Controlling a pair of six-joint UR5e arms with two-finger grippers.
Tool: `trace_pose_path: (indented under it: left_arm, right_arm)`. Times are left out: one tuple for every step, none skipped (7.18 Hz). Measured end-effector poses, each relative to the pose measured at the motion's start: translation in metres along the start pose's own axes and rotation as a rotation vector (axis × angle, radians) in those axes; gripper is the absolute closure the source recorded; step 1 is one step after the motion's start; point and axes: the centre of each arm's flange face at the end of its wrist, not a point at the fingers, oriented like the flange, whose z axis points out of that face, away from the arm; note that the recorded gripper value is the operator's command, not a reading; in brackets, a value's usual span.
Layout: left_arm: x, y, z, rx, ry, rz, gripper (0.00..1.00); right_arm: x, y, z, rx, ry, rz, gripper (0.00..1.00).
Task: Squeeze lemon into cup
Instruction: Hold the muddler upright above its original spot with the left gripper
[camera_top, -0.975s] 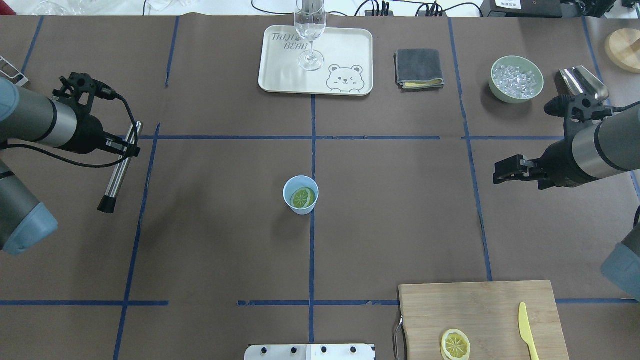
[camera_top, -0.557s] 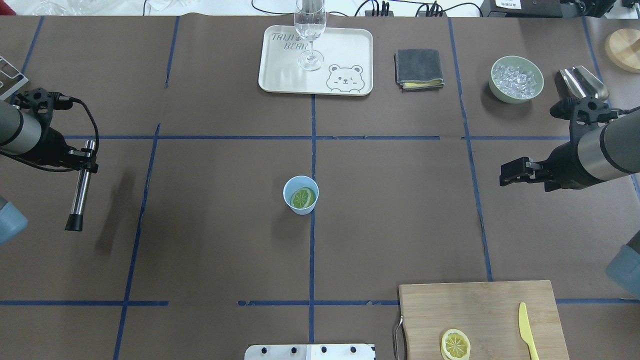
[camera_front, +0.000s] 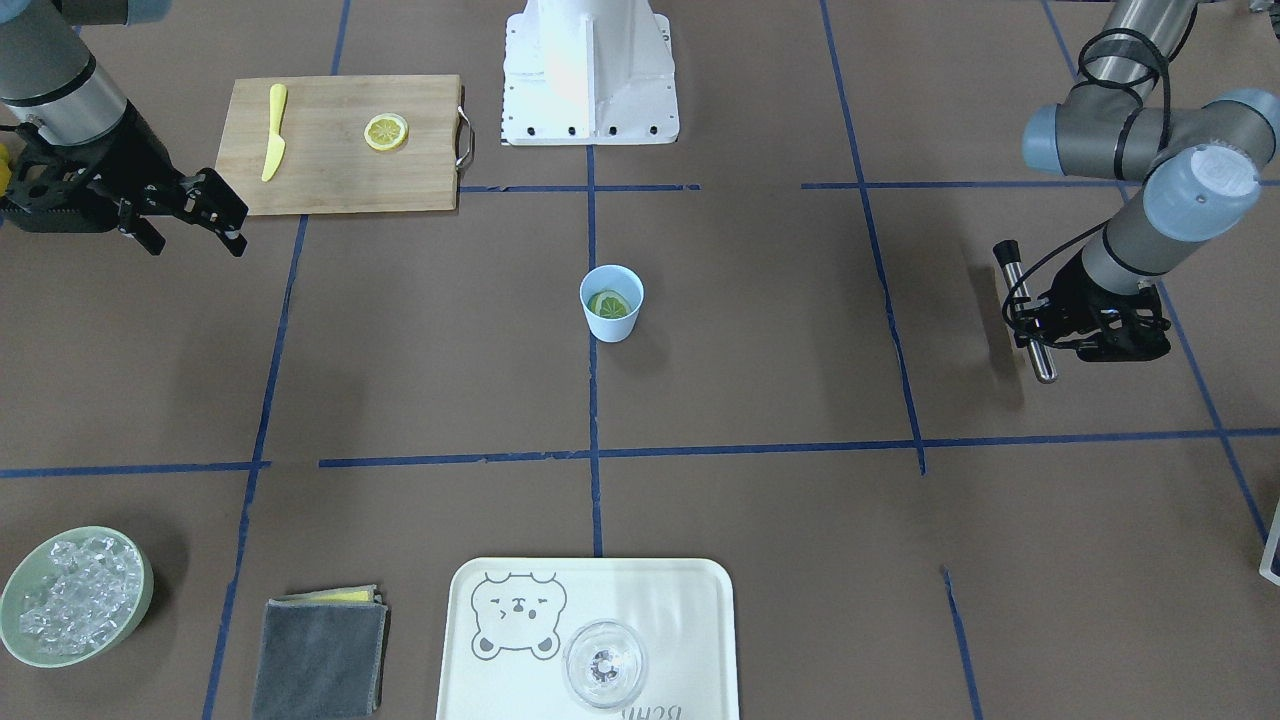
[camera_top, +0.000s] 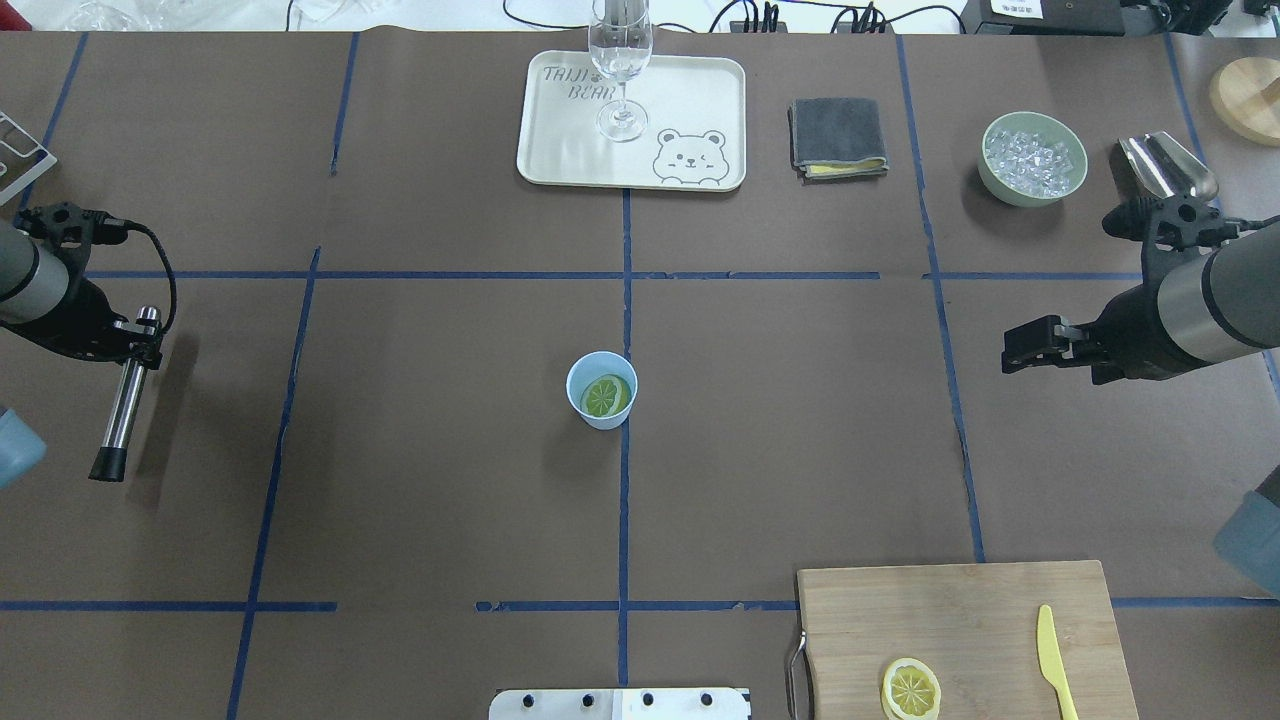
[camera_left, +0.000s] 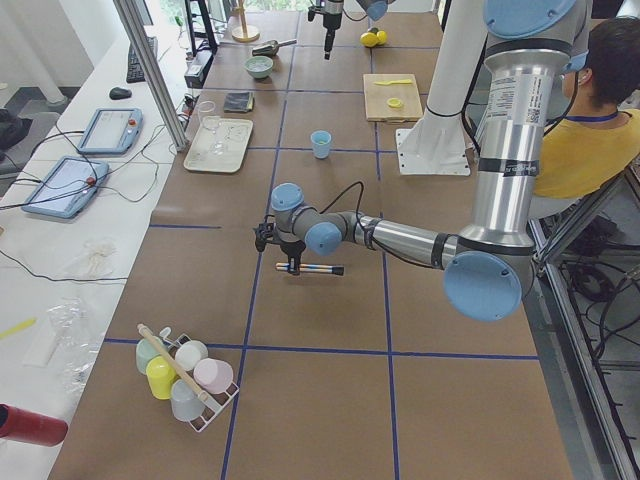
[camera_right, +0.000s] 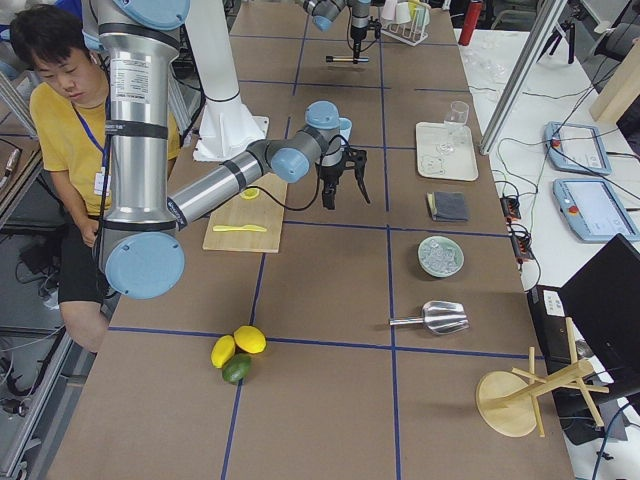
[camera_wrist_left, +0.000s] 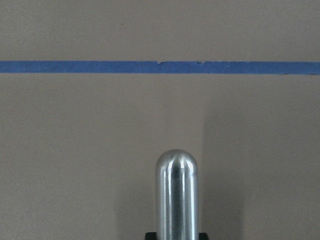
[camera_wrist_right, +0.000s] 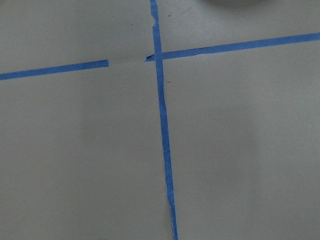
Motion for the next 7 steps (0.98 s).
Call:
trace_pose_path:
  left_arm:
    - [-0.0009,-0.0008,0.0023,-0.005,-0.004,0.035,1.0]
    - [-0.0021,-0.0016,0.0045,-0.009,-0.007,0.046,1.0]
    - [-0.0035,-0.0011,0.0055,-0.012,-0.008,0.039,1.0]
    - [-0.0049,-0.0003,0.006,-0.014,-0.009,0.018,1.0]
    - [-0.0064,0.0004,0.0072,-0.017,-0.01,-0.006,1.0]
    - [-0.0071,0.0007,0.0079,-0.02,-0.011,-0.027,1.0]
    - [-0.0071,0.0008,0.0079,-0.02,-0.01,-0.039,1.0]
  right_arm:
    - [-0.0003,0.0002,-0.0002,0.0,0.0,0.002,0.0]
    - [-0.0004,0.0002,-0.0002,0.0,-0.001,0.003,0.0]
    - [-0.0005,0.0,0.0,0.001,0.0,0.002,0.0]
    - [-0.0007,-0.0001,0.0,0.001,-0.001,0.002,0.0]
    - [-0.0007,-0.0001,0.0,0.001,-0.001,0.003,0.0]
    - [-0.0009,0.0,-0.0002,0.001,-0.001,0.004,0.0]
    - [-0.001,0.0002,-0.0001,0.0,-0.001,0.004,0.0]
